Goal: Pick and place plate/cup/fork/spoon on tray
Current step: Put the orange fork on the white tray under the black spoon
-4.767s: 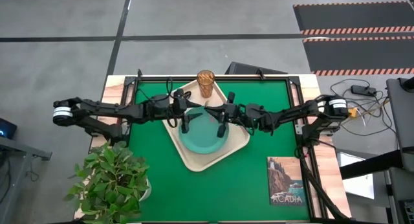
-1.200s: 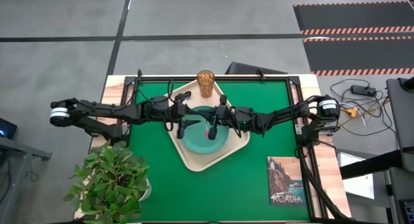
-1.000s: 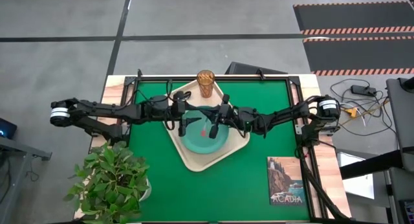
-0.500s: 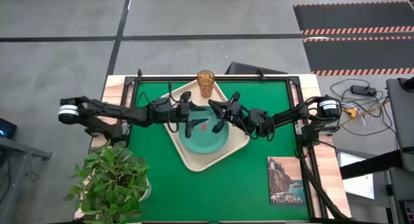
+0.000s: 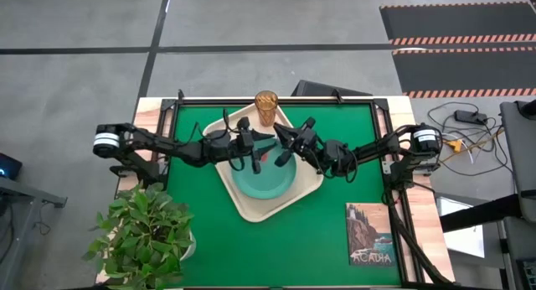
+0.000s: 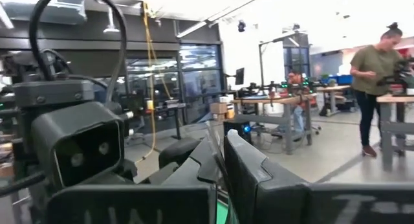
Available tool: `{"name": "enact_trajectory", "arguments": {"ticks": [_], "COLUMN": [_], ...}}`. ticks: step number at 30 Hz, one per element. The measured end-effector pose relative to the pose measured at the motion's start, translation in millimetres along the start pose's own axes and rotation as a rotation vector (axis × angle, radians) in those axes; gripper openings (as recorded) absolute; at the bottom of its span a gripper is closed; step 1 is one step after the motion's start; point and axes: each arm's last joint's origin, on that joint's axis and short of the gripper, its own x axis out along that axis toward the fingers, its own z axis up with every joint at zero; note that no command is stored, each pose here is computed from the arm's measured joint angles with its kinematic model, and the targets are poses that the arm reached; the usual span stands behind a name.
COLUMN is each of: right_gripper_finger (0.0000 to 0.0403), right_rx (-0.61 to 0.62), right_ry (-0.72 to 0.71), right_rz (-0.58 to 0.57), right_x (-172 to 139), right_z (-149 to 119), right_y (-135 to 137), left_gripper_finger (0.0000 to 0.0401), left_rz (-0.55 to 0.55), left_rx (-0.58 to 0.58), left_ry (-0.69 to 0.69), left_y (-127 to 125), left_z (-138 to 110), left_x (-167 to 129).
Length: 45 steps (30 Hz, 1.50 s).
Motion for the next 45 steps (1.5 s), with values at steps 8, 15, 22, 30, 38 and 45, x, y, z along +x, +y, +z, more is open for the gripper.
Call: {"name": "enact_trajectory", "arguments": {"ticks": [8, 15, 22, 30, 38, 45], "right_gripper_finger": [0.0009, 0.0029, 0.0113, 0.0183, 0.0198, 0.0199], "right_rx": [0.015, 0.01, 0.017, -0.07, -0.117, -0.139], "right_ry": [0.011, 0.036, 0.084, 0.229, 0.382, 0.513], "right_rz": [-0.052, -0.045, -0.1, -0.168, -0.173, -0.172], "right_x": [0, 0, 0, -8, -29, -57], "right_z": [-1, -4, 0, 24, 61, 86], "right_y": [-2, -1, -4, -13, -30, -46], "left_gripper_finger": [0.0008, 0.0001, 0.0, 0.0001, 0.0001, 0.0001], "left_rz": [0.02, 0.024, 0.03, 0.083, 0.174, 0.327], "left_rx": [-0.003, -0.064, -0.068, -0.062, -0.145, -0.224], "left_ry": [0.01, 0.026, 0.082, 0.248, 0.443, 0.619], "left_y": [0, 2, 6, 23, 44, 60], "left_z": [-1, -1, 0, 0, -3, -7], "left_x": [0, -1, -6, -22, -47, -73]}}
